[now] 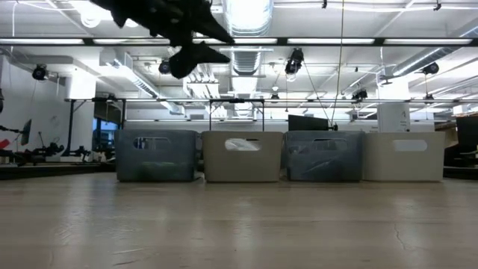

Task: Pick & Place Travel size toiletries
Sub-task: Return to Home Position

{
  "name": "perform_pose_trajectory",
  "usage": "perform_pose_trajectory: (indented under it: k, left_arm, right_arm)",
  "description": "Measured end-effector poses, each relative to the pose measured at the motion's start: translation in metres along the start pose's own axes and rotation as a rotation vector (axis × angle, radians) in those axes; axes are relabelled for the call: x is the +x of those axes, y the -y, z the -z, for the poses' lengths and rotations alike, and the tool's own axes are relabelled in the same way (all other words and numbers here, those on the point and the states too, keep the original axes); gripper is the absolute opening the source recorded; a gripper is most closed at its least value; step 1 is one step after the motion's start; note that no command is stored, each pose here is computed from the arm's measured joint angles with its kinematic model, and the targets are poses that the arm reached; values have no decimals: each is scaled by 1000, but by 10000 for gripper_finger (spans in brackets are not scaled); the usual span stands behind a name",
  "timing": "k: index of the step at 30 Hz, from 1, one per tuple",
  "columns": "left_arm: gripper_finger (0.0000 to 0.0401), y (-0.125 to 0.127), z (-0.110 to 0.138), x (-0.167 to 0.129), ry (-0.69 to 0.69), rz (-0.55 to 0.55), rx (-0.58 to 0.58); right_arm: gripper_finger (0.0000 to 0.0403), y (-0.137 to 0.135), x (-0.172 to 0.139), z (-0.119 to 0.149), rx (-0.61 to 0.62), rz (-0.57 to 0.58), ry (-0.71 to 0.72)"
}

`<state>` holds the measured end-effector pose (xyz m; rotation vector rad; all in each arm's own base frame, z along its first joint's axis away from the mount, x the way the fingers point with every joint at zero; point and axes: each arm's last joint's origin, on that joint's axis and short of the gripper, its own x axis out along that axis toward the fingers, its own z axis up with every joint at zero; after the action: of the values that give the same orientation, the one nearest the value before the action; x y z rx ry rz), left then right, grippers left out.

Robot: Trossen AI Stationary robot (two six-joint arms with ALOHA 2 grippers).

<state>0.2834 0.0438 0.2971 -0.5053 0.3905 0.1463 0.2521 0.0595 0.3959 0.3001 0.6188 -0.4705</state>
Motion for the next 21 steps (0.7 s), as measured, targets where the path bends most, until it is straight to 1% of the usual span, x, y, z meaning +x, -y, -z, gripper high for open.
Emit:
perform_pose_trajectory:
  k: [2,6,10,12,14,16,18,21]
  left_arm:
    - [193,1,12,5,32,84,-48]
    - [193,-3,43,10,86,181,-148]
    - [193,-5,71,-1,159,288,-211]
    - [193,-5,83,-12,206,352,-215]
    - [193,-4,92,-26,263,417,-203]
    - [193,-4,97,-42,330,478,-181]
    - [193,-7,103,-56,379,512,-164]
    - [193,-12,110,-74,438,528,-128]
  right_arm:
    - [342,1,1,4,-11,-24,-31]
    - [354,11,5,21,14,-13,-67]
    - [361,33,0,46,113,-46,-68]
    - [361,46,-8,63,159,-90,-38]
    - [357,59,-16,77,197,-175,25]
    - [352,70,-23,89,223,-289,102]
    - [346,78,-26,98,223,-450,175]
    - [336,82,-27,110,188,-699,322]
